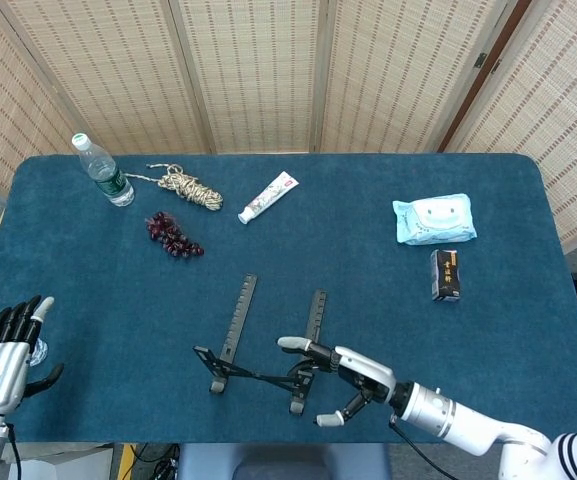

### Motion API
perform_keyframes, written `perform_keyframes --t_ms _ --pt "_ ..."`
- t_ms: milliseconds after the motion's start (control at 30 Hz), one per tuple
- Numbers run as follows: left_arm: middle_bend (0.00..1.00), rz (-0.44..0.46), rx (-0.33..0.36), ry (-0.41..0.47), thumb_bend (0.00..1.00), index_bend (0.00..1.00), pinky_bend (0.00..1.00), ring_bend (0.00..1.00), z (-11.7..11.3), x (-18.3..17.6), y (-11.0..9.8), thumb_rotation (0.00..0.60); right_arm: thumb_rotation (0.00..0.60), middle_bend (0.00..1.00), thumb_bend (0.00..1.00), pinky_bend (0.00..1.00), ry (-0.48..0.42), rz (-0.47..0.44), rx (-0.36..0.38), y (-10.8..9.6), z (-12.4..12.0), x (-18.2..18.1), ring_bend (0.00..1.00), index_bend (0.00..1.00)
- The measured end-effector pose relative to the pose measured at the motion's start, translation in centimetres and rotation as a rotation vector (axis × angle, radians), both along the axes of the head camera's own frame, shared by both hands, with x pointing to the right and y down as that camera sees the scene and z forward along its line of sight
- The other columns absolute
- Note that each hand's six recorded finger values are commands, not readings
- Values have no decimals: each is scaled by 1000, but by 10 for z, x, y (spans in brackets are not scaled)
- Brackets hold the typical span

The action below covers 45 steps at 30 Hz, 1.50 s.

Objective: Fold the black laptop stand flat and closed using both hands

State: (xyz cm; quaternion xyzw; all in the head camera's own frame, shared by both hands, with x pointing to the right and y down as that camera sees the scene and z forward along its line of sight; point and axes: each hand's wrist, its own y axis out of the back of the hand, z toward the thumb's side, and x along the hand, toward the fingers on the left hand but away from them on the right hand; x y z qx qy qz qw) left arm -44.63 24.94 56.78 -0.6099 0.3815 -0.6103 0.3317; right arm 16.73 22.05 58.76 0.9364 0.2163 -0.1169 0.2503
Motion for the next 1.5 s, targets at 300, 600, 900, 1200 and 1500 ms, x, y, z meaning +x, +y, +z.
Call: perform_keyframes --t_ms 300,600,900,1200,1500 --pt "38 -3 -1 2 227 0 0 30 1 -1 2 600 600 40 97 200 4 -24 8 9 -7 0 0 0" --pt "38 -3 -1 1 228 0 0 30 1 -2 2 600 600 40 97 200 3 -36 -2 15 -11 0 0 0" --pt "38 0 0 5 227 0 0 30 2 -1 2 600 600 40 97 200 33 -12 46 8 -10 6 0 0" --pt "38 3 -2 7 228 0 0 30 2 0 2 600 600 39 96 183 93 6 38 13 8 11 0 0" --pt "37 8 -8 7 228 0 0 30 3 2 3 600 600 34 32 140 112 27 -15 23 26 13 0 0"
